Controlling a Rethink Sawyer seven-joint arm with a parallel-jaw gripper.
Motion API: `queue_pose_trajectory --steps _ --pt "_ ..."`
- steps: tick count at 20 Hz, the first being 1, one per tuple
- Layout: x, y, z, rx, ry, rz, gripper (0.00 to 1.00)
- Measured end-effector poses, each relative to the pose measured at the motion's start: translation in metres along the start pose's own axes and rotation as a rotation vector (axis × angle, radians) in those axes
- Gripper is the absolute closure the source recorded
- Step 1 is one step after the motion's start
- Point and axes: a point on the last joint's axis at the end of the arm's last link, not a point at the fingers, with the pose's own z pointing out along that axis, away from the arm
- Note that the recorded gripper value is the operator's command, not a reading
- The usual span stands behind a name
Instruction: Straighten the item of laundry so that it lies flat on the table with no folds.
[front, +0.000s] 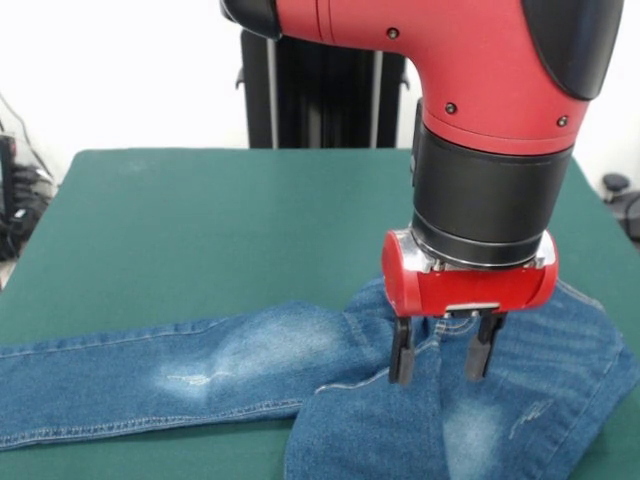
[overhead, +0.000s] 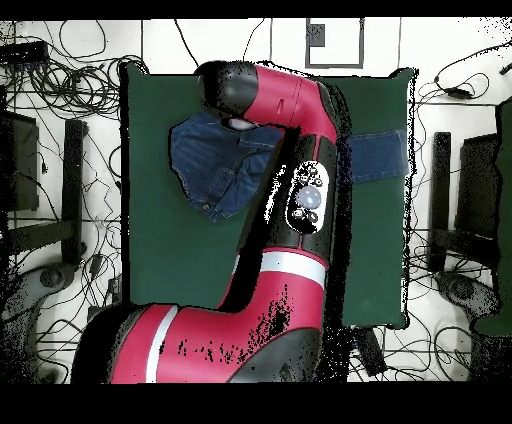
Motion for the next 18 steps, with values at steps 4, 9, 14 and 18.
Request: queue_pose_trajectory --steps 4,9,14,18 --pt "-0.004 -0.001 0.0 0.01 -0.031 0.001 0.0" --pt "-0.009 -0.002 -0.001 0.017 -0.065 0.005 0.0" --pt "-0.013 -0.003 -0.001 0.016 -0.094 0.015 0.0" --pt "-0.014 -0.003 -0.001 0.016 -0.103 0.019 0.0"
